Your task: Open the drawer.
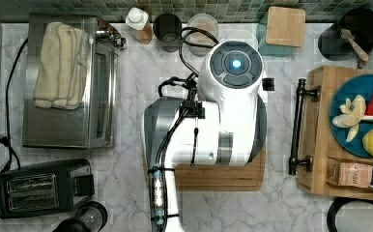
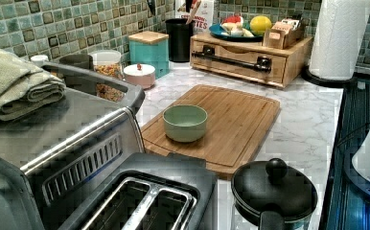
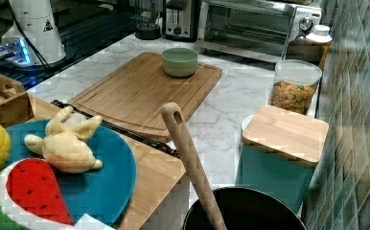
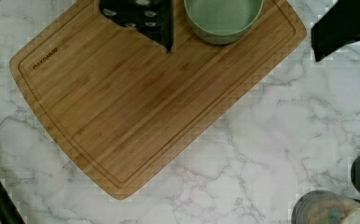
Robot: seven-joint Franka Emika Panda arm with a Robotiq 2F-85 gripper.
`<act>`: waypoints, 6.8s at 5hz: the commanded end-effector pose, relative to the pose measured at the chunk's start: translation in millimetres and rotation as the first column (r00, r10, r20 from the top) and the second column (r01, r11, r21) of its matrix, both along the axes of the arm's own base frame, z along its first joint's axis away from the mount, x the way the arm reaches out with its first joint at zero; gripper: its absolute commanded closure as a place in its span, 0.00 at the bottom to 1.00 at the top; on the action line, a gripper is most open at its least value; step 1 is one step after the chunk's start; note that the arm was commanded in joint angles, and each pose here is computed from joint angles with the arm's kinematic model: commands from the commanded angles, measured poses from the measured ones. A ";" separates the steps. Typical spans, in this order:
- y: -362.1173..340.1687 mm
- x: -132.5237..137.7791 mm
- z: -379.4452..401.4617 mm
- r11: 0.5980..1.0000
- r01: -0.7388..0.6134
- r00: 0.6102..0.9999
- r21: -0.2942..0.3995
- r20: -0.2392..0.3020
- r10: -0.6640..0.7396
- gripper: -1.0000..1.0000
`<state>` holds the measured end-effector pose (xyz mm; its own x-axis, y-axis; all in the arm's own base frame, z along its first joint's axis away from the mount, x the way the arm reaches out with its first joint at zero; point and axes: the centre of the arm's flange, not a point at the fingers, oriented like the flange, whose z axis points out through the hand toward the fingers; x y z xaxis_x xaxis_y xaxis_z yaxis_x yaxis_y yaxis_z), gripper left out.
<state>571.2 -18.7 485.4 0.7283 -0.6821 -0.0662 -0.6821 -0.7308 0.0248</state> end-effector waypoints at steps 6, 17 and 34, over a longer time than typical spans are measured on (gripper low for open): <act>-188.4 0.5 -65.9 0.860 -0.489 0.868 -0.146 0.018 0.497 0.00; -232.0 -40.8 -176.5 0.814 -0.535 0.842 -0.225 -0.064 0.536 0.00; 77.1 -31.9 -223.7 0.906 -0.422 0.899 -0.006 0.128 0.420 0.00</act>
